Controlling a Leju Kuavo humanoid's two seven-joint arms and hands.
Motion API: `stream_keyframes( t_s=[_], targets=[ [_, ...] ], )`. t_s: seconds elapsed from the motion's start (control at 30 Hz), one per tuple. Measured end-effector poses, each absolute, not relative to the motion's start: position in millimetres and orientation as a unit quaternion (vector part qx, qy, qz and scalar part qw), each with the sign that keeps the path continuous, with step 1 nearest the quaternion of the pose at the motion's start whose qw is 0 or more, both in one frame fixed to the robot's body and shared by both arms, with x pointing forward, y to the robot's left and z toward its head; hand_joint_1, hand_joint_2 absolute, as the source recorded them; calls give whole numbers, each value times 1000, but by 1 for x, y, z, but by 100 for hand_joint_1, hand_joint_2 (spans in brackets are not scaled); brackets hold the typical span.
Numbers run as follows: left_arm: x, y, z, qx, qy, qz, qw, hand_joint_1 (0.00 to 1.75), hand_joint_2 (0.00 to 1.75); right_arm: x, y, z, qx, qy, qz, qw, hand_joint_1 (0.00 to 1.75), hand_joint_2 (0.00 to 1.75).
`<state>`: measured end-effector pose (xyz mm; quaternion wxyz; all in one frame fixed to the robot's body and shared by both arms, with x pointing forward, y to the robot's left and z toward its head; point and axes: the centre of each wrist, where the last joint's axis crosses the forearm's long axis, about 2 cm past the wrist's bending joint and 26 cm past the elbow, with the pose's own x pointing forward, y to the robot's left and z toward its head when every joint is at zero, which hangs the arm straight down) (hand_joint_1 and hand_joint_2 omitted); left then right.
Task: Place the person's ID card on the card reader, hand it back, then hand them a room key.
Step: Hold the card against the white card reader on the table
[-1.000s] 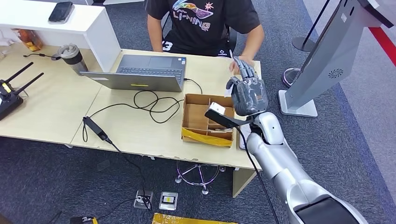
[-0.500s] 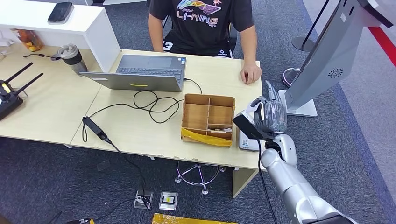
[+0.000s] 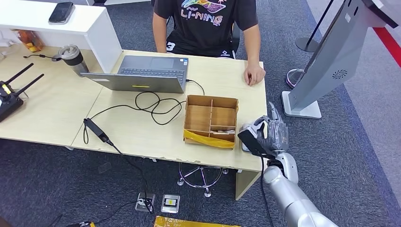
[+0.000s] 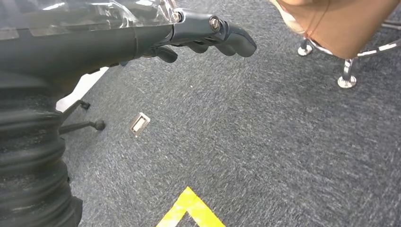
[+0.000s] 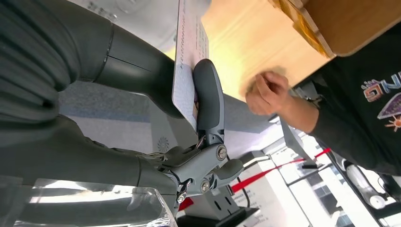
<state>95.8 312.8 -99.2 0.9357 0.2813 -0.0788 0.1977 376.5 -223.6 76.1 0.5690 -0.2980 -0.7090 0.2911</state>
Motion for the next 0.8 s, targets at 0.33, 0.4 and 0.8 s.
stream_keyframes(
  t_s=[0.33, 0.4, 0.8],
  targets=[
    [97, 308, -99, 285, -72, 206, 933, 0, 175, 358, -219, 56, -284, -685, 290, 605, 175, 175],
    [97, 308, -99, 285, -72, 206, 933, 0, 175, 356, -219, 54, -283, -680, 288, 613, 175, 175],
    [98, 305, -99, 287, -71, 208, 933, 0, 175, 353, -221, 50, -277, -671, 265, 635, 175, 175]
  ],
)
